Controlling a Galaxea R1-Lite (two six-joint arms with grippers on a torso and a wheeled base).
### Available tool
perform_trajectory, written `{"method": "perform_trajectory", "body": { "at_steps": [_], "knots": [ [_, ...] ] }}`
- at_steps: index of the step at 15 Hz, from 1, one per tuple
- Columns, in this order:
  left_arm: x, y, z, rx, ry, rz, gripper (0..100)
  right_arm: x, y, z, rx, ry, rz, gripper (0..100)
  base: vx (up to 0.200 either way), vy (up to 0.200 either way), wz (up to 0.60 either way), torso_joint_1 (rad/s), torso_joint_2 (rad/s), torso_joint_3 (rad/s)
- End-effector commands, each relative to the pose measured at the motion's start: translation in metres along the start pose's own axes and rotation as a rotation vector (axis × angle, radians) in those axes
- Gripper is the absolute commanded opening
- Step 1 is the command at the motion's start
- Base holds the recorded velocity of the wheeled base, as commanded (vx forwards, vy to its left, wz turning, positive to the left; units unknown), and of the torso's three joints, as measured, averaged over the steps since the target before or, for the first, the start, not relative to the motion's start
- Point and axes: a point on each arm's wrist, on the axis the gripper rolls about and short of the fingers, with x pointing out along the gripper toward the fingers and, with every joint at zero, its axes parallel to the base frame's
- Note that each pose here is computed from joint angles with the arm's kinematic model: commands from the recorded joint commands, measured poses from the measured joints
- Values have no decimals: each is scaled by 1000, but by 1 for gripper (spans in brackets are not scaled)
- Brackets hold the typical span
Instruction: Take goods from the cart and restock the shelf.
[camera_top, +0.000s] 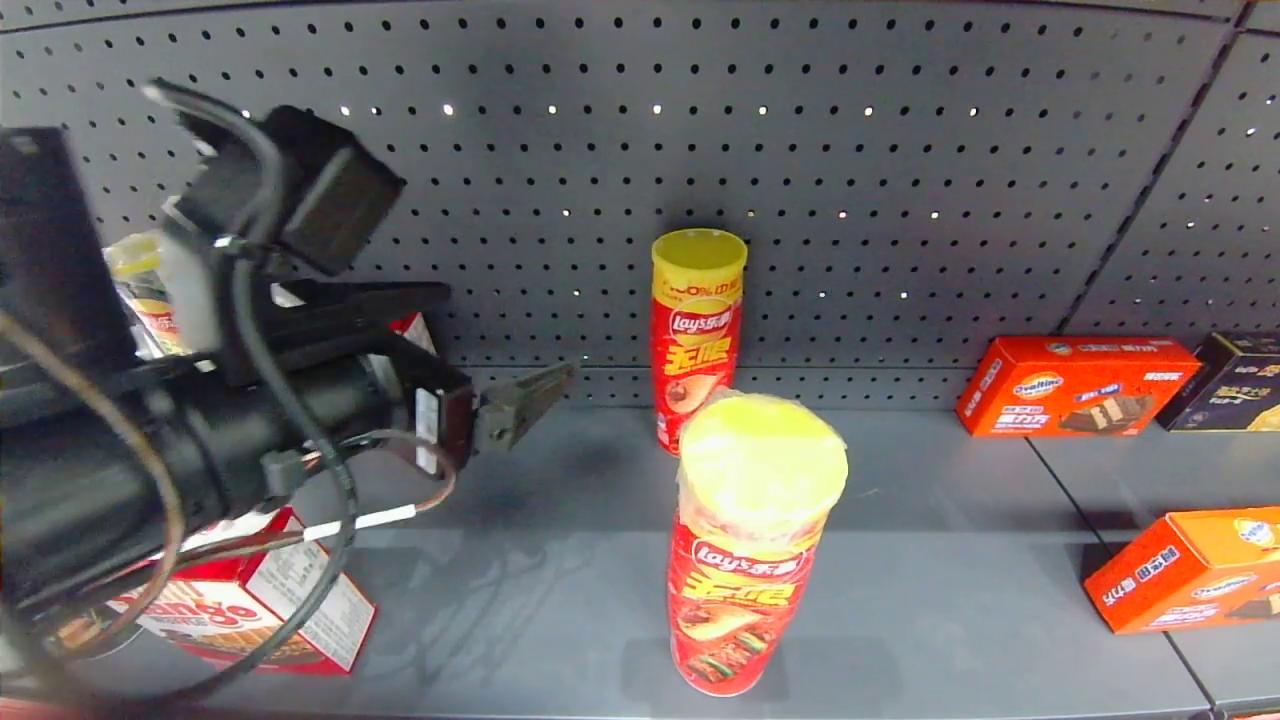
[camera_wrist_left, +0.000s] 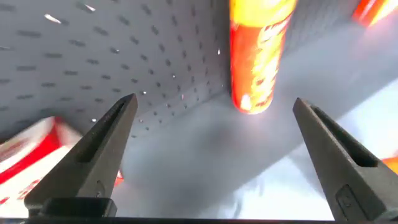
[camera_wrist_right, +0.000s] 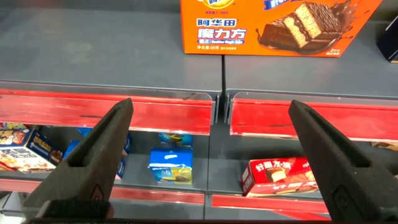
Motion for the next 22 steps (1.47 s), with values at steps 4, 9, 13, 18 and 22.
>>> {"method": "perform_trajectory", "body": {
  "at_steps": [4,9,13,18,22],
  "knots": [
    [-119,10,4,-48,-282,-39,100,0,0,0,-1,1,1,100,0,0,0,0,0,0],
    [-197,21,-86,-36,-243,313,100,0,0,0,1,1,1,100,0,0,0,0,0,0],
    [-214,3,-154,-9,-272,638,100,0,0,0,-1,1,1,100,0,0,0,0,0,0],
    [-225,-21,-193,9,-177,397,100,0,0,0,-1,1,1,100,0,0,0,0,0,0],
    [-223,-24,-204,-20,-94,307,100,0,0,0,-1,1,1,100,0,0,0,0,0,0]
  ]
}}
